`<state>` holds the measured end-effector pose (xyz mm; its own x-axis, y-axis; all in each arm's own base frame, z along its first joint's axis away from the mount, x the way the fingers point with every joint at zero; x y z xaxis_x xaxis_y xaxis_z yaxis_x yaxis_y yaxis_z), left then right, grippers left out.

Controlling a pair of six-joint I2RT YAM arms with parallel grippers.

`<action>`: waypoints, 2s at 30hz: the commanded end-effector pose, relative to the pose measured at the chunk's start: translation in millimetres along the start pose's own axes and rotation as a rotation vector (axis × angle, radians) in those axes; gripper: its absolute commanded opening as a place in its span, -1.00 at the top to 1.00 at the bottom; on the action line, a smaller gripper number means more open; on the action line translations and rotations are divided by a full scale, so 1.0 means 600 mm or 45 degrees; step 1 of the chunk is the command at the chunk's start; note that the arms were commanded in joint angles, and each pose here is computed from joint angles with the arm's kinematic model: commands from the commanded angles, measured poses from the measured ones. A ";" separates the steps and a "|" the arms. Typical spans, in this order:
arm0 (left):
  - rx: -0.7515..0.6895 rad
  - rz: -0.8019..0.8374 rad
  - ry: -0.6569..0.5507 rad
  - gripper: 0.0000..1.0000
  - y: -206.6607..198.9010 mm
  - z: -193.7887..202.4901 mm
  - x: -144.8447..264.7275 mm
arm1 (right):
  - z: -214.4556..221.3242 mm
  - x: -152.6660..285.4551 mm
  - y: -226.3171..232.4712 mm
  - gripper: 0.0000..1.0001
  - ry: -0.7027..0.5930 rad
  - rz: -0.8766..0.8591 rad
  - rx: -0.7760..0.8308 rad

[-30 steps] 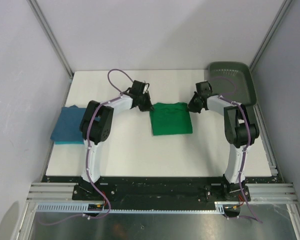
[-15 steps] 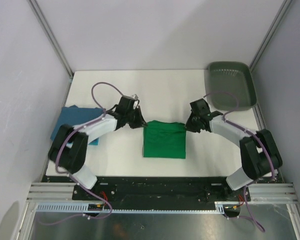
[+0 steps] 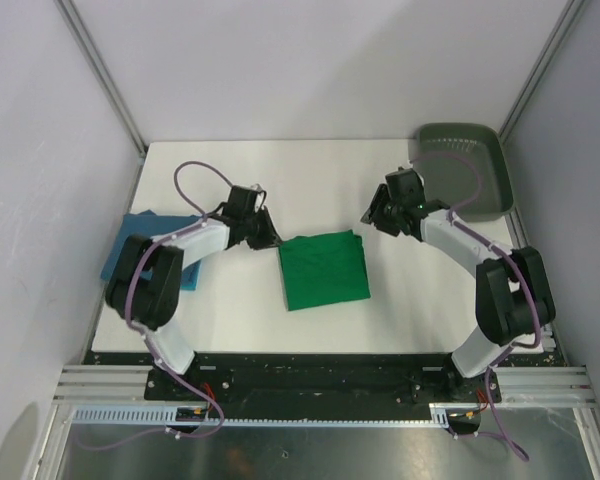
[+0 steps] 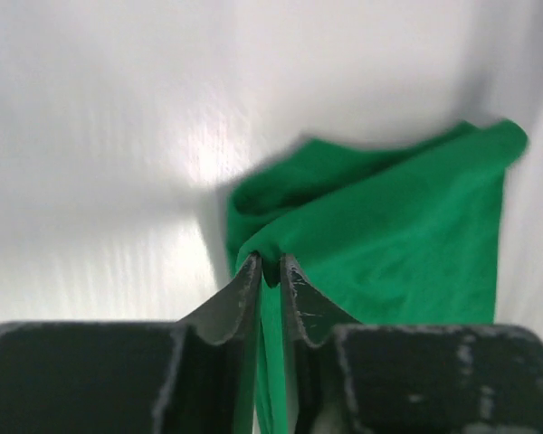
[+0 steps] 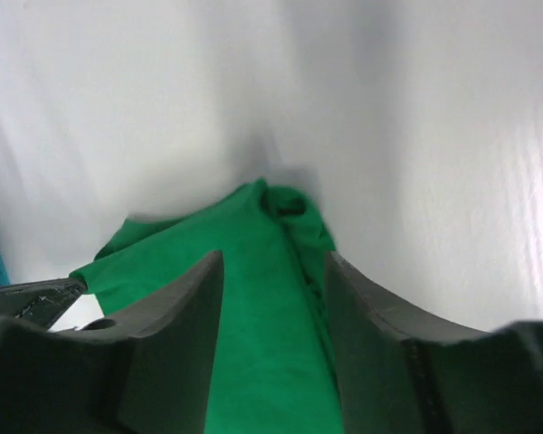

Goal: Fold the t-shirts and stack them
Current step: Fold the long partially folded tshirt into a neat square, then smooth out wrinkles on the folded tshirt

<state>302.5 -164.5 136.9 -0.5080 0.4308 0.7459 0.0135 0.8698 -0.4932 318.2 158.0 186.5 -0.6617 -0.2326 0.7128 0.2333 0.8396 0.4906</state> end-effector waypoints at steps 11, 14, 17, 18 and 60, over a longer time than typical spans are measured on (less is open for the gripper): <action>-0.022 0.120 -0.153 0.21 -0.006 -0.089 0.032 | -0.004 0.018 0.067 0.28 -0.029 -0.072 0.316; -0.012 0.134 -0.129 0.62 -0.012 -0.059 0.047 | 0.019 -0.014 0.070 0.42 0.037 -0.087 0.347; -0.010 0.133 -0.084 0.91 -0.015 -0.030 0.050 | 0.034 -0.049 0.071 0.53 0.100 -0.129 0.352; -0.002 0.130 -0.067 0.96 -0.014 -0.023 0.048 | 0.036 -0.059 0.070 0.55 0.112 -0.130 0.350; -0.012 -0.005 0.028 0.44 0.005 -0.039 -0.042 | 0.011 -0.133 0.055 0.27 0.080 0.056 0.456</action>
<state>323.8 -163.6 120.6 -0.4570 0.4346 0.7761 -0.0063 0.8709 -0.4914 362.9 203.8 132.8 -0.5801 -0.2027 0.7889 -0.0012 0.9688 0.2480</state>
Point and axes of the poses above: each gripper's point midway between its finger pads, its own x axis back along the fingers, its own y axis along the line the jaws close on, z = x × y, the point moved 10 cm from there along x, back along the fingers, and after that the axes turned 3 degrees about -x, right-handed, at the moved point
